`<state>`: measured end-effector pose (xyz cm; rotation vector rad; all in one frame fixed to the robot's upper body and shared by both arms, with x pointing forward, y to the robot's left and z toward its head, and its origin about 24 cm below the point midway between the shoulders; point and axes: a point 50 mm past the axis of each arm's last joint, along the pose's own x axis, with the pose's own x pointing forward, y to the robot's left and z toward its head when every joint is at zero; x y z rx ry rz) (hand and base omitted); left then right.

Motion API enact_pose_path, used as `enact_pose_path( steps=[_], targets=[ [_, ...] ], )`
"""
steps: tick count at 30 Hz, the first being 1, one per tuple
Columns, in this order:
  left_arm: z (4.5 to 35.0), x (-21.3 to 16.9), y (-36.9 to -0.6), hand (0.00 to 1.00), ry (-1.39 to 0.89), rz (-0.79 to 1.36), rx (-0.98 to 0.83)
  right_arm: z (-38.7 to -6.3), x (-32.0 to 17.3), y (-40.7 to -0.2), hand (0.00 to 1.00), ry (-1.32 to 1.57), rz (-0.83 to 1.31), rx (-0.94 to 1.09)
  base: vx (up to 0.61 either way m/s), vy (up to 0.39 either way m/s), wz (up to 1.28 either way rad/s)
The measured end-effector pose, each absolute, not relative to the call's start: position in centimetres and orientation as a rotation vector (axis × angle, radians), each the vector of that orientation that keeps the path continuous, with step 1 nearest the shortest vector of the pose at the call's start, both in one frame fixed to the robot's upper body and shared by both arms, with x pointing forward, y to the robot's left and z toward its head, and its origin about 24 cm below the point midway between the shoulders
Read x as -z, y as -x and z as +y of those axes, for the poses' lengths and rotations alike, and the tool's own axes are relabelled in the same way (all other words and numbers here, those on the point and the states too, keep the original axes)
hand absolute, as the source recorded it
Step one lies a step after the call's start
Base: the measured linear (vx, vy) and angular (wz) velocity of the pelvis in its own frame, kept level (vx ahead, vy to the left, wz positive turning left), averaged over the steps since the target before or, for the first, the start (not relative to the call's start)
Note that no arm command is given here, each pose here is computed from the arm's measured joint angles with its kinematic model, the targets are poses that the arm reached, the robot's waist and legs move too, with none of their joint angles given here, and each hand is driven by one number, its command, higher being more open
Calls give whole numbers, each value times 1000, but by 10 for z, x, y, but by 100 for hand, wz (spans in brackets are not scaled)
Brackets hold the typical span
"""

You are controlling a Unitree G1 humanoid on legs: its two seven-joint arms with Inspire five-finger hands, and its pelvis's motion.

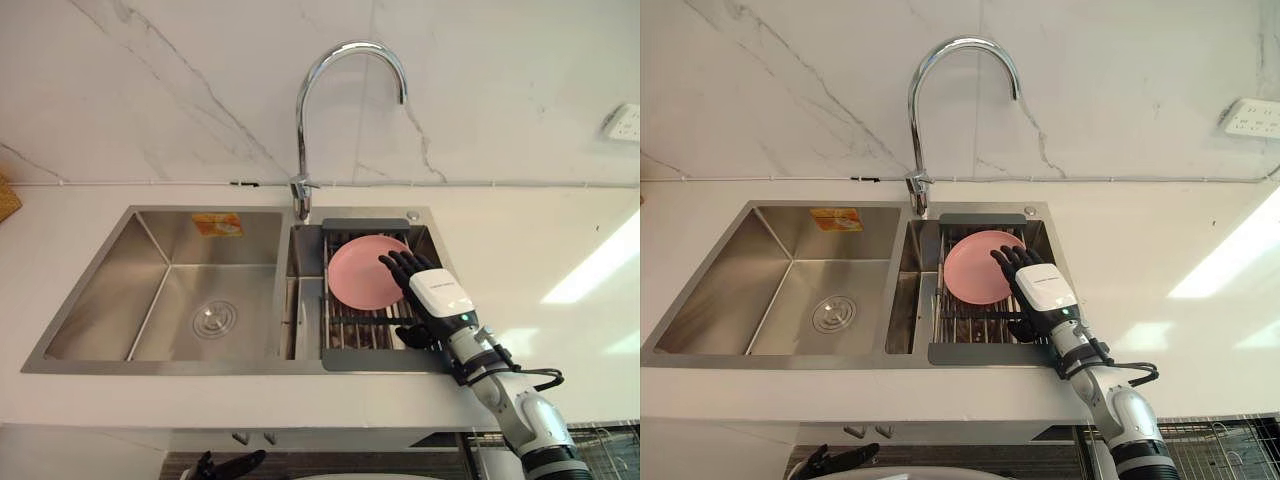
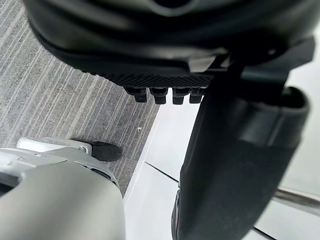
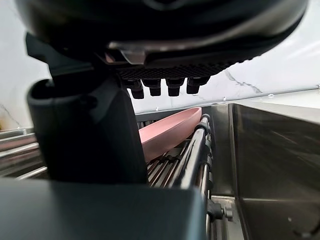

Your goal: Walk over to the sink, pick up the cup, carry it to the dishwasher, place the cup inside the dishwasher, then close the dishwasher door

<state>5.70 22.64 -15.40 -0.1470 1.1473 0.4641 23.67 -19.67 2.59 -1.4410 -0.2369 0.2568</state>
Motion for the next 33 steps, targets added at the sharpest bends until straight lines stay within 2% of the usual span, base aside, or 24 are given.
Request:
enact_pose_path(
  steps=[33],
  targets=[
    [228, 154, -67, 100, 89, 1133, -458, -178, -27, -269, 100, 1592, -352, -305, -10, 0, 1]
  ],
)
